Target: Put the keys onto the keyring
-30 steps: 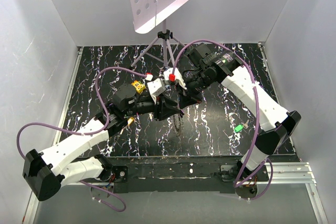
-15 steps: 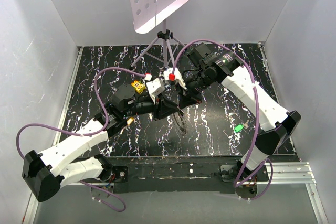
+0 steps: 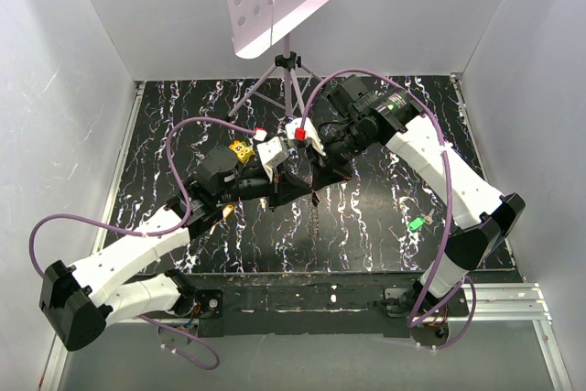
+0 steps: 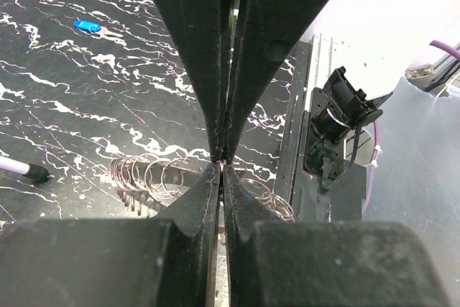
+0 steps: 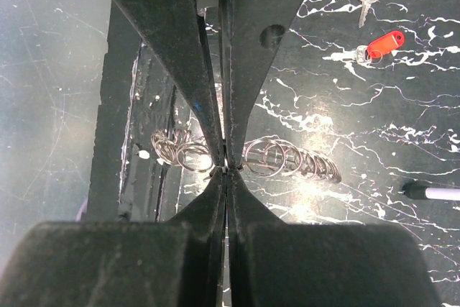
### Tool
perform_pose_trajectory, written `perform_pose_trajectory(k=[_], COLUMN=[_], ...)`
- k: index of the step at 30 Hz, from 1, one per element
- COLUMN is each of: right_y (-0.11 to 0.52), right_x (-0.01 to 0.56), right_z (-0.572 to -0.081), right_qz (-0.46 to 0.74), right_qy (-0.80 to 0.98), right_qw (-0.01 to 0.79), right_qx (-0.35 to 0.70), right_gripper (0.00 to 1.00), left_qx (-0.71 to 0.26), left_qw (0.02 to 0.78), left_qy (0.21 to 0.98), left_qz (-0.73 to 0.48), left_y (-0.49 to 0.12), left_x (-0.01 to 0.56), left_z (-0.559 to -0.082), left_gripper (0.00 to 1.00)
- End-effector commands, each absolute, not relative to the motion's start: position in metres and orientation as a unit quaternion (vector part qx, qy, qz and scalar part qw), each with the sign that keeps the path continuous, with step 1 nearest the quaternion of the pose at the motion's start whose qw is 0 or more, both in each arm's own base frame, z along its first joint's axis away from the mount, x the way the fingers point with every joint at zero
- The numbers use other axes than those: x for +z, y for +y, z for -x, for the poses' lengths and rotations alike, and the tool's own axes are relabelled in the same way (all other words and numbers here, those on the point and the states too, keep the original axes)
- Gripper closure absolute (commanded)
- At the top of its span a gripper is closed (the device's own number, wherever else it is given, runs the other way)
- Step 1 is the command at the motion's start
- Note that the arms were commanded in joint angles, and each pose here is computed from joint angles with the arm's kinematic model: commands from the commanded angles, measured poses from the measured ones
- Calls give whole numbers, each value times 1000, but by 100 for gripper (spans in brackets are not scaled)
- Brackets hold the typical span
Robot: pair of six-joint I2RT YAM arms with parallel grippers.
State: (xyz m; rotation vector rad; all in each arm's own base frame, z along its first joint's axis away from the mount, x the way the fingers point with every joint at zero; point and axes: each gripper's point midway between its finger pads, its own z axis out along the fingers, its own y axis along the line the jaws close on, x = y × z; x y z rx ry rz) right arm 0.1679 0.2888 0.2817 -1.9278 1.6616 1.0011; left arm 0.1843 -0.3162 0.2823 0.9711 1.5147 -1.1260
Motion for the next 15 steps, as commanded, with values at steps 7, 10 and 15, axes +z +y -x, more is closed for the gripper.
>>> perform_pose_trajectory(k=[7, 10, 15], right_y=[265, 259, 261], right_x=[320, 346, 365], right_z=[-136, -136, -122], right_qz=[646, 626, 612], right_qy=[595, 564, 498], right_qw=[185, 228, 273], right_qx=[441, 488, 550], right_gripper=[58, 56, 53], left_qx=[-486, -507, -552], left_qw=[536, 569, 609], left_qy=[572, 534, 474], left_qz=[-386, -365, -318], left_y=[-302, -294, -280], left_x=[304, 322, 351], left_z=[-167, -157, -144], left_gripper=[100, 100, 100])
